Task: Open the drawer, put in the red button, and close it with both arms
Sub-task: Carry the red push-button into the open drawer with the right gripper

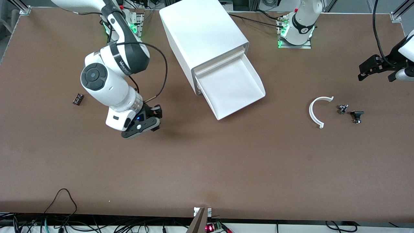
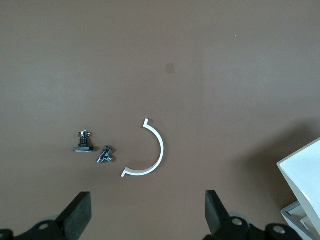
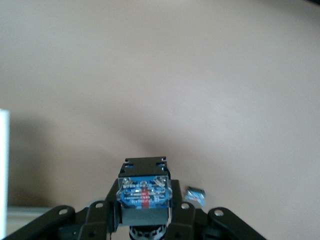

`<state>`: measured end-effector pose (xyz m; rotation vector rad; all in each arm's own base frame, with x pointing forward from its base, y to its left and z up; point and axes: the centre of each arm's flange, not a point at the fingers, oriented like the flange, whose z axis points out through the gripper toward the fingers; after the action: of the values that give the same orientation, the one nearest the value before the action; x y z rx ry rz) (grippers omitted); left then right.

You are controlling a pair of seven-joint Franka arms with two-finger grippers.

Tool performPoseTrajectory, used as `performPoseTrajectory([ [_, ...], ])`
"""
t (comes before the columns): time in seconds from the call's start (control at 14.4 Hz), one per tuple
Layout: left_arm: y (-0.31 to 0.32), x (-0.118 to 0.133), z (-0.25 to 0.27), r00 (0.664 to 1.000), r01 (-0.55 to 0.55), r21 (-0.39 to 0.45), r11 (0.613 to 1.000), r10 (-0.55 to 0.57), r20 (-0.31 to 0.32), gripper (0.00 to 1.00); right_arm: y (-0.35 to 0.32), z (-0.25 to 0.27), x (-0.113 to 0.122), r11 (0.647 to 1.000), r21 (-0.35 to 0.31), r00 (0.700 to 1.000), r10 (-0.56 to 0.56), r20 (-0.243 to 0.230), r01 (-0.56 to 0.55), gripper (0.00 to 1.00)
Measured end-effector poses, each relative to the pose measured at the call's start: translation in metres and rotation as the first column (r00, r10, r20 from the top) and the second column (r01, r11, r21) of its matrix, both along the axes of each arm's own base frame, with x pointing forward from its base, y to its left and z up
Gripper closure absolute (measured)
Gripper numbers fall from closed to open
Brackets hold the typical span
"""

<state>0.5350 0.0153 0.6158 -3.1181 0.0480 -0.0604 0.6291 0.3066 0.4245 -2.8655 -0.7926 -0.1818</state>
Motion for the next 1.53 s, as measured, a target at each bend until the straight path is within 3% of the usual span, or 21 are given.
performPoseTrajectory([
  [0.14, 0.000, 0.000, 0.000, 1.000, 0.000, 0.000, 1.000, 0.000, 0.000, 0.00, 0.024, 0.011, -0.007, 0.987, 0.014, 0.987, 0.158, 0.041, -0.158, 0.59],
  [0.35, 0.000, 0.000, 0.000, 1.000, -0.001, 0.000, 1.000, 0.001, 0.000, 0.00, 0.079, 0.017, -0.027, 0.932, 0.007, 0.928, 0.361, 0.089, -0.363, 0.59],
  [0.7, 0.000, 0.000, 0.000, 1.000, -0.001, 0.000, 1.000, 0.001, 0.000, 0.00, 0.149, 0.015, -0.062, 0.768, -0.030, 0.759, 0.637, 0.134, -0.639, 0.59],
  [1.04, 0.000, 0.000, 0.006, 1.000, 0.001, 0.000, 1.000, -0.001, 0.009, 0.00, 0.196, 0.006, -0.089, 0.633, -0.042, 0.627, 0.773, 0.098, -0.773, 0.59],
  [1.53, 0.008, 0.000, 0.005, 1.000, -0.015, -0.001, 1.000, 0.015, 0.003, 0.00, 0.285, -0.029, -0.165, 0.485, -0.083, 0.484, 0.875, 0.027, -0.871, 0.59],
])
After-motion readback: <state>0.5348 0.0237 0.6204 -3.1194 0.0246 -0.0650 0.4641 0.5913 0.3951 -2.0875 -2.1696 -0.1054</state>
